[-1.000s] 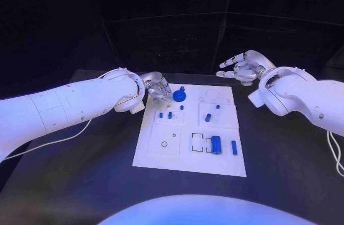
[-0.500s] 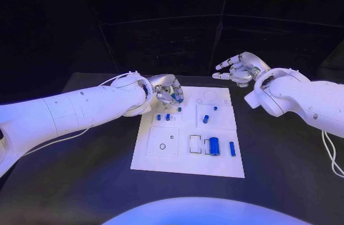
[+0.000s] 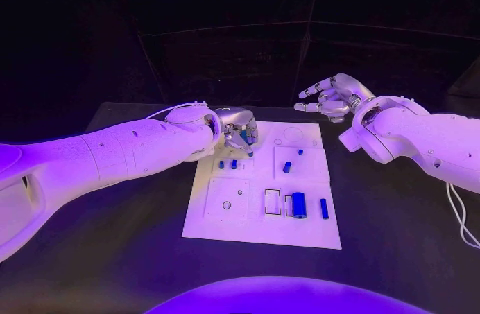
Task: Assemble the parts on the task board
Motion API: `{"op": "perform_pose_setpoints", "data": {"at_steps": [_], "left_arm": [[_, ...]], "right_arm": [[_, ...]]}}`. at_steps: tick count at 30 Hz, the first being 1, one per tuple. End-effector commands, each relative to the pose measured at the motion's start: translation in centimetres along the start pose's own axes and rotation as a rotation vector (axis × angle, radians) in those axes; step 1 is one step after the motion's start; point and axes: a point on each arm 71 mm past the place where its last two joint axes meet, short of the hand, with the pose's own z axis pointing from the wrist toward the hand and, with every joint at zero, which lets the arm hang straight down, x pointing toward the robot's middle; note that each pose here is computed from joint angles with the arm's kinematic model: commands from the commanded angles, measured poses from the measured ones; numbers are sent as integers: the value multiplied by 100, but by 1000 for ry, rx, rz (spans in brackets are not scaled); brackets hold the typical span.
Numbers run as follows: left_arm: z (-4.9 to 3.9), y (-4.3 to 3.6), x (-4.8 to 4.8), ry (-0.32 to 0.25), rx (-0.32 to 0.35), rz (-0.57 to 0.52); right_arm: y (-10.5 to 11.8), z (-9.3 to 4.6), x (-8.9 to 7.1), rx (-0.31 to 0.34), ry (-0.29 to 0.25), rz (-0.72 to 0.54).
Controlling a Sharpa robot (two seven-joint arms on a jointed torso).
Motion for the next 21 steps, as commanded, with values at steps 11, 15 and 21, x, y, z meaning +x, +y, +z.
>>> {"op": "perform_pose_setpoints", "data": {"at_steps": [11, 15, 21], "left_arm": [[82, -7, 67, 89, -13, 67], [99, -7, 82, 98, -23, 70], [119, 2, 95, 105, -35, 72]], "right_arm": [[29, 9, 11, -14, 7, 2], [31, 10, 14, -14, 7, 2], [35, 13, 19, -15, 8, 2]]}}
